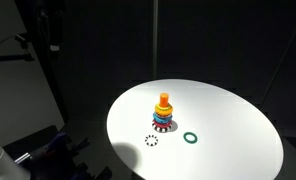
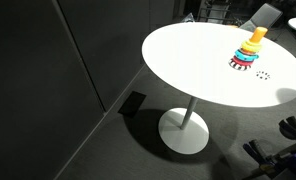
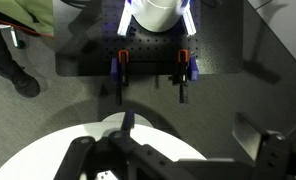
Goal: Put the stripped ring on the orange stand
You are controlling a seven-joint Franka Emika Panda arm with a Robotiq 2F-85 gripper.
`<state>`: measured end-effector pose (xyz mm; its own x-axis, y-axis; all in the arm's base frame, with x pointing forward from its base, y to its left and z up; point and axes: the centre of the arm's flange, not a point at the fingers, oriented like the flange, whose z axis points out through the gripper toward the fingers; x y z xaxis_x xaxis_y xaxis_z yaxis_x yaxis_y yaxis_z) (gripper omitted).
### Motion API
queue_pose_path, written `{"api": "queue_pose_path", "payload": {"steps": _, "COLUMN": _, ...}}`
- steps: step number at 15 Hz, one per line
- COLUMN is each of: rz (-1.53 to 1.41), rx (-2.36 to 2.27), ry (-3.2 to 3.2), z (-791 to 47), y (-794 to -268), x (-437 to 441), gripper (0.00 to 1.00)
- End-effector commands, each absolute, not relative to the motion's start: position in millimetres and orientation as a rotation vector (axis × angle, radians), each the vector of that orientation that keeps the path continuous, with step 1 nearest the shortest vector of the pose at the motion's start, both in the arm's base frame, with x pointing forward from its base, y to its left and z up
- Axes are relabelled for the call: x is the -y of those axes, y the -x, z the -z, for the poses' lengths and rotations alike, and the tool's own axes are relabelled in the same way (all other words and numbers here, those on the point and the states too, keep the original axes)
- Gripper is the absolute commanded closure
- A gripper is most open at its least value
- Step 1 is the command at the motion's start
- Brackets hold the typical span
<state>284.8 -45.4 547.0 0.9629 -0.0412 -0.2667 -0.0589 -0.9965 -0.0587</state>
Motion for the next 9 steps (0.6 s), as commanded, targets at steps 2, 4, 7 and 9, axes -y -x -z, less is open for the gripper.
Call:
{"api": "queue_pose_path", "payload": {"steps": 2, "rz": -0.365, "rx": -0.141, "ry": 3.065, "z": -530.2, "y": -304.1, "x": 49.2, "gripper": 0.00}}
{"api": "queue_pose_path", "payload": {"steps": 4, "rz": -0.343, "rx": -0.172, "ry": 3.073, "z": -519.1, "y": -314.3, "x": 54.1, "gripper": 0.00}}
{"api": "queue_pose_path", "payload": {"steps": 7, "rz": -0.309, "rx": -0.233, "ry": 3.081, "z": -500.0, "y": -329.8, "x": 66.9, "gripper": 0.00}}
{"api": "queue_pose_path", "payload": {"steps": 9, "rz": -0.298, "rx": -0.278, "ry": 3.083, "z": -486.2, "y": -341.2, "x": 77.4, "gripper": 0.00}}
